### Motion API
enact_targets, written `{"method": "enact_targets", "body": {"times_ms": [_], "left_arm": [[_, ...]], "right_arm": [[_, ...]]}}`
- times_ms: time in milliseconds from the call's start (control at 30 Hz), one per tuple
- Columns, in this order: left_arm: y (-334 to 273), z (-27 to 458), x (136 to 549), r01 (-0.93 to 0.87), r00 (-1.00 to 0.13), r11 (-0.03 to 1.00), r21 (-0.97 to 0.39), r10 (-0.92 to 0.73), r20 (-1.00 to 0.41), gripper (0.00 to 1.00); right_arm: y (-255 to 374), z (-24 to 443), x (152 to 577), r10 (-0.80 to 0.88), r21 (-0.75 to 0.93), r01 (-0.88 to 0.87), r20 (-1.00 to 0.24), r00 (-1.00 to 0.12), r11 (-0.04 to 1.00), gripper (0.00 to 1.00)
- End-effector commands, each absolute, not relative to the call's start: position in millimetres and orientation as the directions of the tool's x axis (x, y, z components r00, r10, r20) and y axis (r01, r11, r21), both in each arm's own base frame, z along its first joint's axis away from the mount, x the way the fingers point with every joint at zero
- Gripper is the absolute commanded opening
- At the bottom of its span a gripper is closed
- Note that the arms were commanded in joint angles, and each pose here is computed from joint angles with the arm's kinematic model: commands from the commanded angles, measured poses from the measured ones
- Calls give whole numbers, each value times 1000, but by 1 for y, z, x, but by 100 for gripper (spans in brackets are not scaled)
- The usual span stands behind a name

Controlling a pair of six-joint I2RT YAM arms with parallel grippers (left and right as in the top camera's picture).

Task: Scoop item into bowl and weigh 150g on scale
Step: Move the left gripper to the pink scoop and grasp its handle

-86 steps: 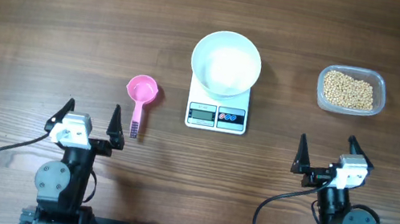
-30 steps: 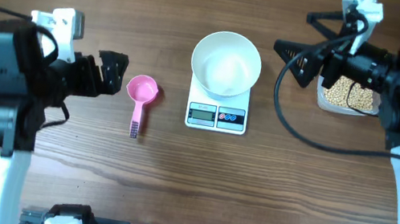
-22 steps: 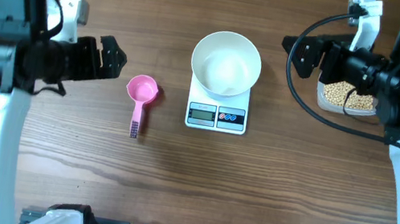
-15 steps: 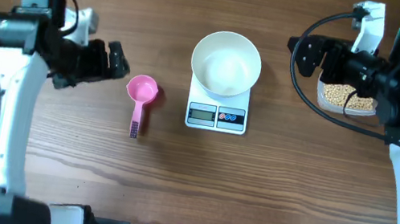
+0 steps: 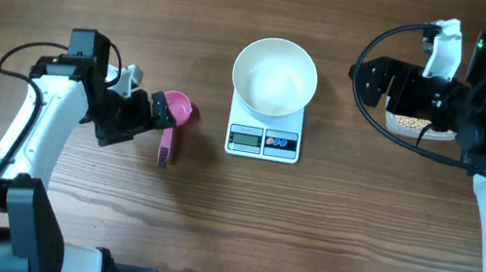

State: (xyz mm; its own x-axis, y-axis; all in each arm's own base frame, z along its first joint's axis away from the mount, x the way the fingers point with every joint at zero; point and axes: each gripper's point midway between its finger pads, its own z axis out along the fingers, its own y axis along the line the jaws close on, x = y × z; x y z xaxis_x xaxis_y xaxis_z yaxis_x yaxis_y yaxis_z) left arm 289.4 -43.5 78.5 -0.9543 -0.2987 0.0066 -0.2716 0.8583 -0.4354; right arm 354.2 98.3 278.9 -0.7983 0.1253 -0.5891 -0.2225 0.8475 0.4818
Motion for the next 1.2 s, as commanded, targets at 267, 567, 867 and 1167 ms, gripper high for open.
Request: {"method": "enact_targets", "body": {"times_ms": [267, 567, 867, 1167], "left_arm": [[-48, 56, 301, -311, -944, 857, -411, -327, 32, 96], [-44, 22, 301, -301, -953, 899, -320, -296, 66, 75], [-61, 18, 307, -217, -975, 884, -413, -213, 58, 78], [-74, 5, 302, -166, -986, 898, -407, -147, 78, 70]], "right_arm": [[96, 285, 359, 132, 472, -223, -609, -782, 853, 100], [94, 284, 360, 134, 460, -212, -611, -780, 862, 100], [94, 285, 361, 134, 459, -216, -617, -775, 862, 100], [94, 285, 361, 134, 459, -215, -616, -776, 862, 100]]}}
